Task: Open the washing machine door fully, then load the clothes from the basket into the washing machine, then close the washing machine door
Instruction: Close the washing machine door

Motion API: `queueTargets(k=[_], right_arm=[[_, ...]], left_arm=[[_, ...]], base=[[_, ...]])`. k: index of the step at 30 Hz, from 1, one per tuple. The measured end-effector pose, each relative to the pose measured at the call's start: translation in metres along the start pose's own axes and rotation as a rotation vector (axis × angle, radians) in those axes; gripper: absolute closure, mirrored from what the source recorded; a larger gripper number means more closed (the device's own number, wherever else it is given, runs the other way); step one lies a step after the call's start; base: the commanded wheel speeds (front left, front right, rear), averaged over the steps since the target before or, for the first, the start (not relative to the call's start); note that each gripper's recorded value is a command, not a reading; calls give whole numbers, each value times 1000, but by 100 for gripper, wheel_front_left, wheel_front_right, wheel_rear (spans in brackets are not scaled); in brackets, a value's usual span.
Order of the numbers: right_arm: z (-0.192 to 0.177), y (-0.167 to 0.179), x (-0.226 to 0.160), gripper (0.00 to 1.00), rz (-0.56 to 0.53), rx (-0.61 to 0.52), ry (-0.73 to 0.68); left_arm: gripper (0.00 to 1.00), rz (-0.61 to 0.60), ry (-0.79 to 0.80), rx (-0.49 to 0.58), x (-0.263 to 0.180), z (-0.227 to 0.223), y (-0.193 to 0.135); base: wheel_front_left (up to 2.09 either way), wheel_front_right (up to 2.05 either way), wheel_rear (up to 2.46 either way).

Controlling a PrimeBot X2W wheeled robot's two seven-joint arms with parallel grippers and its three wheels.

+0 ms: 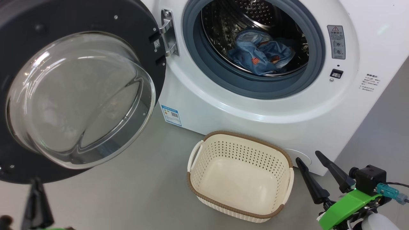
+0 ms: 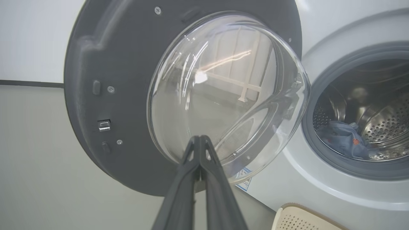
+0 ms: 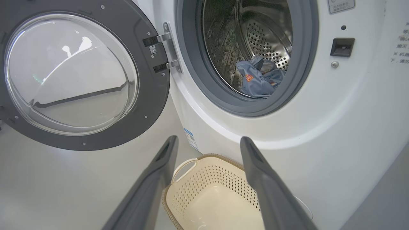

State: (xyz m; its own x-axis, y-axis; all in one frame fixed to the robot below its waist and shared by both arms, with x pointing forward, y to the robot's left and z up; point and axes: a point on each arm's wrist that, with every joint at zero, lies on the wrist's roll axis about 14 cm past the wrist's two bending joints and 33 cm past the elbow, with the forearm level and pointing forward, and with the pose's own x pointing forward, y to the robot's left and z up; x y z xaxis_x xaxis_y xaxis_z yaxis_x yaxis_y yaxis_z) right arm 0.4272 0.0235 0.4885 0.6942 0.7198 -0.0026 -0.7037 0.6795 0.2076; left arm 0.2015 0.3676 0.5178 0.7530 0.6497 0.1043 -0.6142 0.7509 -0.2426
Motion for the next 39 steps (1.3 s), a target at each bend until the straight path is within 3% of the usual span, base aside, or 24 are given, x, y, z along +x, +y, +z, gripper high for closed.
queueTargets(k=[11,18,28,39], right_arm=[[-3,-1,-1,0,-10,17,-1],[-6,-7,-4,0,-28,25,5],[-15,-17,-7,0,-44,32,25],[-26,-17,-6,0,-37,44,49]], left_arm=[[100,0,-364,-58,49,121,24],[100,28,-425,-107,91,163,52],[100,99,-254,-307,150,170,84],[100,106,157,-483,178,133,88]], base=[[0,0,0],[0,0,0],[0,0,0],[0,0,0]])
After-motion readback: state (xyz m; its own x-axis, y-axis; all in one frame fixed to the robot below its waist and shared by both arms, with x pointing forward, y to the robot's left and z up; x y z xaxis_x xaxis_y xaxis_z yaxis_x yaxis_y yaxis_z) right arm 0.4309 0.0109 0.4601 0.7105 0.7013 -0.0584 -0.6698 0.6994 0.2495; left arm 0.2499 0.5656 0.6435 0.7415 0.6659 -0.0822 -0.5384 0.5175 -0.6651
